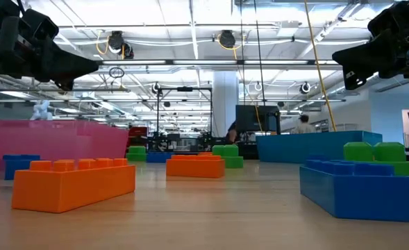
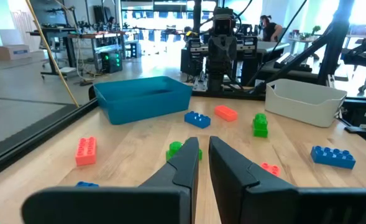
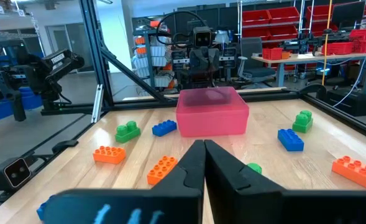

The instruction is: Sort & place blocks by color

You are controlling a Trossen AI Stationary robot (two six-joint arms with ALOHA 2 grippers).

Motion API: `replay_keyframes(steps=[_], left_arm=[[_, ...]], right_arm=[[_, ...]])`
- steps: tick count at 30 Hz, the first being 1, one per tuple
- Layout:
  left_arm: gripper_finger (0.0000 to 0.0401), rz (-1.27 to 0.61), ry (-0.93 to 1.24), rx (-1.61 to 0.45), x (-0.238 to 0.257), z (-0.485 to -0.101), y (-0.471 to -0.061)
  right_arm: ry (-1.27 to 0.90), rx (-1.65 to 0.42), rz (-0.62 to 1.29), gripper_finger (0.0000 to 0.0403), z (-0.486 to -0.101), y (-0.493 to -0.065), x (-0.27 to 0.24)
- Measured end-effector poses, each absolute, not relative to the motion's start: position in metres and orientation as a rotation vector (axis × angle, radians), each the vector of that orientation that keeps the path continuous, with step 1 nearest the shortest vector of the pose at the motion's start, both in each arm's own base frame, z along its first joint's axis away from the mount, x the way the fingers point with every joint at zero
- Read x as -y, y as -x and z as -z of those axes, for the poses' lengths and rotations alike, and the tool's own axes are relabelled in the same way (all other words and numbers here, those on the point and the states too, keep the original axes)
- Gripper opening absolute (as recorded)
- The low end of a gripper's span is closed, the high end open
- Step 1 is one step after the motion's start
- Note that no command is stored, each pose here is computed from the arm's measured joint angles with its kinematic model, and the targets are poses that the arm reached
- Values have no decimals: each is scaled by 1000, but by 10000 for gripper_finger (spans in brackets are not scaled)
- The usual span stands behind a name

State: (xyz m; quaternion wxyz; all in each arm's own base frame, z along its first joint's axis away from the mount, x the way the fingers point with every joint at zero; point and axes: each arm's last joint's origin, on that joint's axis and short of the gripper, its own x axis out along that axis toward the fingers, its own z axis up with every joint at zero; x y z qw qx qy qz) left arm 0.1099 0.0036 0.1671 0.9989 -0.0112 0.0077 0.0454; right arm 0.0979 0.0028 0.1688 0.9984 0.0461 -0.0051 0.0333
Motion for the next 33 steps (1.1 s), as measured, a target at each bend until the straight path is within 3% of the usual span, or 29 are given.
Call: replay_keyframes(steps=[13, 20, 33], left_arm=[[42, -91, 22, -15, -4, -167, -110], [42, -90, 25, -6, -4, -168, -110], [42, -56, 319, 229, -4, -189, -108]], right_arm=[[-98, 12, -67, 0, -169, -98, -3], [-215, 9, -68, 0, -169, -98, -3], [-258, 98, 5, 0, -177, -97, 0]])
